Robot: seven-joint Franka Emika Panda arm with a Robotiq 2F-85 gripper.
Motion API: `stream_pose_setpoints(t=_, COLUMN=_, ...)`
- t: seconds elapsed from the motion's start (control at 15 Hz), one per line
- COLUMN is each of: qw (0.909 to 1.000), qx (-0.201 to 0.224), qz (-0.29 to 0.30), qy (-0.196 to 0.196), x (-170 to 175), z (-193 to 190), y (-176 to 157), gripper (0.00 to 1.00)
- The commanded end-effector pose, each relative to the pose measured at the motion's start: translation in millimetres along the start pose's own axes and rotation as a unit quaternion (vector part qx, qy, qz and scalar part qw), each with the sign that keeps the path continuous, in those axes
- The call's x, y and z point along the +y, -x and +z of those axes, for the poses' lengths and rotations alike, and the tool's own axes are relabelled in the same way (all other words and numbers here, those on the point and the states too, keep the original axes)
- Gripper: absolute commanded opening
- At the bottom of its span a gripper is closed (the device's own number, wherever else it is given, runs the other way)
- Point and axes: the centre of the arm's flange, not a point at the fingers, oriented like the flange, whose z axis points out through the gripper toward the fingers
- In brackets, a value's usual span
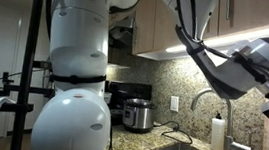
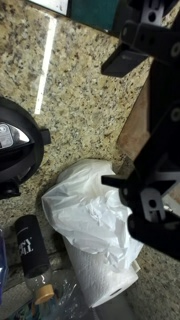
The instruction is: Put the black lid on the rice cooker.
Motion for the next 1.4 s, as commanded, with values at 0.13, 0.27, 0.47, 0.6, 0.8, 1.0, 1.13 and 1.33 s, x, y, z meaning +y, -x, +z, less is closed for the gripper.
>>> stream_pose_setpoints(t=0.13, qw=0.9998, qx=-0.006, qz=0.003, qy=0.019, x=-12.9, z=11.3, y=1.2, gripper=1.0)
stream_pose_setpoints(t=0.27, qw=0.9989, qx=-0.003, qz=0.003, qy=0.047, x=-16.5, z=23.8, y=6.5, gripper=1.0)
stream_pose_setpoints(t=0.47, qw=0.9954, qx=0.004, qz=-0.001, qy=0.095, x=-14.8, z=45.7, y=16.0, gripper=1.0)
stream_pose_setpoints(t=0.6, qw=0.992, qx=0.011, qz=-0.014, qy=0.125, x=-8.9, z=63.5, y=23.2, gripper=1.0)
stream_pose_setpoints(t=0.8, qw=0.986, qx=-0.004, qz=-0.072, qy=0.15, x=4.4, z=98.4, y=31.6, gripper=1.0)
stream_pose_setpoints(t=1.0, qw=0.9763, qx=-0.023, qz=-0.129, qy=0.172, x=8.7, z=133.8, y=39.6, gripper=1.0)
stream_pose_setpoints(t=1.13, qw=0.9715, qx=-0.033, qz=-0.152, qy=0.179, x=9.4, z=156.4, y=43.9, gripper=1.0)
stream_pose_setpoints(t=1.33, qw=0.9672, qx=-0.039, qz=-0.163, qy=0.191, x=10.6, z=189.6, y=50.3, gripper=1.0)
